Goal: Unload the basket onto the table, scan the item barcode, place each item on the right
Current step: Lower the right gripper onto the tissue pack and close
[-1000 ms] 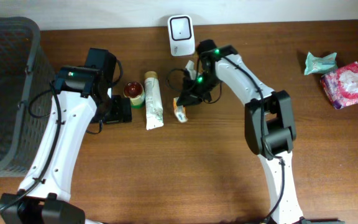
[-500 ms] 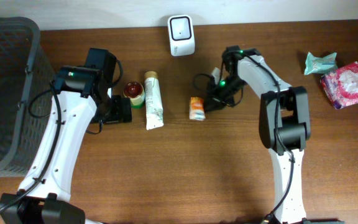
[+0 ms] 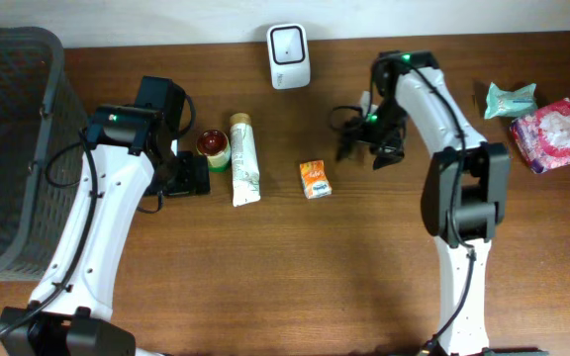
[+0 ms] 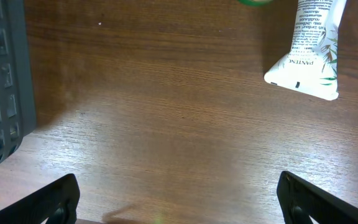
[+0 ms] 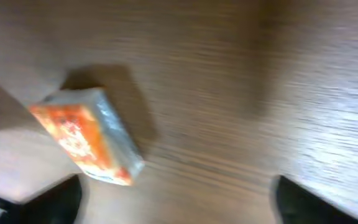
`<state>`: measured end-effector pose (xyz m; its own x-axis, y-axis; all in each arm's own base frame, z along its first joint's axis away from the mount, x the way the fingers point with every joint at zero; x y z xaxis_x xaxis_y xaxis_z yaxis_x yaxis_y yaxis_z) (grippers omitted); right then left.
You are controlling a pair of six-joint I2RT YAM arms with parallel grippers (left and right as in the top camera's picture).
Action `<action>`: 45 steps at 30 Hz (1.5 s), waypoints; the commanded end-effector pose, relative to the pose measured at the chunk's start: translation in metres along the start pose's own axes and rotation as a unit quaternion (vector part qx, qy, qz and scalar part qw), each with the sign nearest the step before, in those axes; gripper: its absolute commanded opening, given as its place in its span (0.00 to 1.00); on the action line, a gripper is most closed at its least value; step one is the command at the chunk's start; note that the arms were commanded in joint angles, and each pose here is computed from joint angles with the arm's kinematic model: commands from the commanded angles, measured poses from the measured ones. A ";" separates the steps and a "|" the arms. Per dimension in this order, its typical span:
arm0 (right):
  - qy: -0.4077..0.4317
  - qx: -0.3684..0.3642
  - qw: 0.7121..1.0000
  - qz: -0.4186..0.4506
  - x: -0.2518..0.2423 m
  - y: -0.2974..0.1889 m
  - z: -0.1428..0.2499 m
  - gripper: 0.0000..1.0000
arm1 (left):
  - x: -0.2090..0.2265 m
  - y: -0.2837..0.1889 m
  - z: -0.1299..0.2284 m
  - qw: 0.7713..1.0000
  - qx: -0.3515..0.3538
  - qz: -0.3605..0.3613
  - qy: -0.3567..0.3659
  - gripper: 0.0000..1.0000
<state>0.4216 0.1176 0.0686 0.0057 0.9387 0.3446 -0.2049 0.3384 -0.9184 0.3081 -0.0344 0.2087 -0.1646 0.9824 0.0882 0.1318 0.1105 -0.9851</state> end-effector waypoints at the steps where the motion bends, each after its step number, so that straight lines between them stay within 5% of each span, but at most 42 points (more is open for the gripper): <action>1: -0.068 -0.025 0.997 0.001 0.031 -0.006 -0.001 0.99 | 0.003 -0.003 0.001 1.000 -0.006 -0.002 -0.007 0.99; 6: -0.139 -0.010 0.990 0.017 0.046 0.006 0.007 0.99 | 0.003 -0.003 0.001 1.000 -0.006 -0.002 -0.007 0.99; 7: -0.141 -0.006 0.990 0.018 0.046 0.009 0.009 0.92 | 0.003 -0.003 0.001 1.000 -0.006 -0.002 -0.007 0.99; 8: -0.149 -0.003 0.989 0.018 0.046 0.012 0.009 0.75 | 0.003 -0.003 0.001 1.000 -0.006 -0.002 -0.007 0.99; 12: -0.147 0.002 0.989 0.018 0.043 0.018 0.011 0.57 | 0.003 -0.003 0.001 1.000 -0.006 -0.002 -0.007 0.99; 45: -0.147 0.006 0.988 -0.046 0.052 0.039 0.013 0.57 | 0.003 -0.003 0.001 1.000 -0.006 -0.002 -0.007 0.99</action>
<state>0.4104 0.1715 0.0523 -0.2618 0.8729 0.4117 -0.2138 0.3635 -0.9067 0.3081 -0.0344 0.2087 -0.1647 0.9824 0.0886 0.1319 0.1109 -0.9850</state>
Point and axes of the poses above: each gripper's point midway between its finger pads, its own y axis out along the fingers, its own x axis along the line the jaws close on, z = x × y, the point moved 3 cm from there along -y, back along the fingers, and after that the axes turned 2 degrees about -y, right-handed, at the moved point
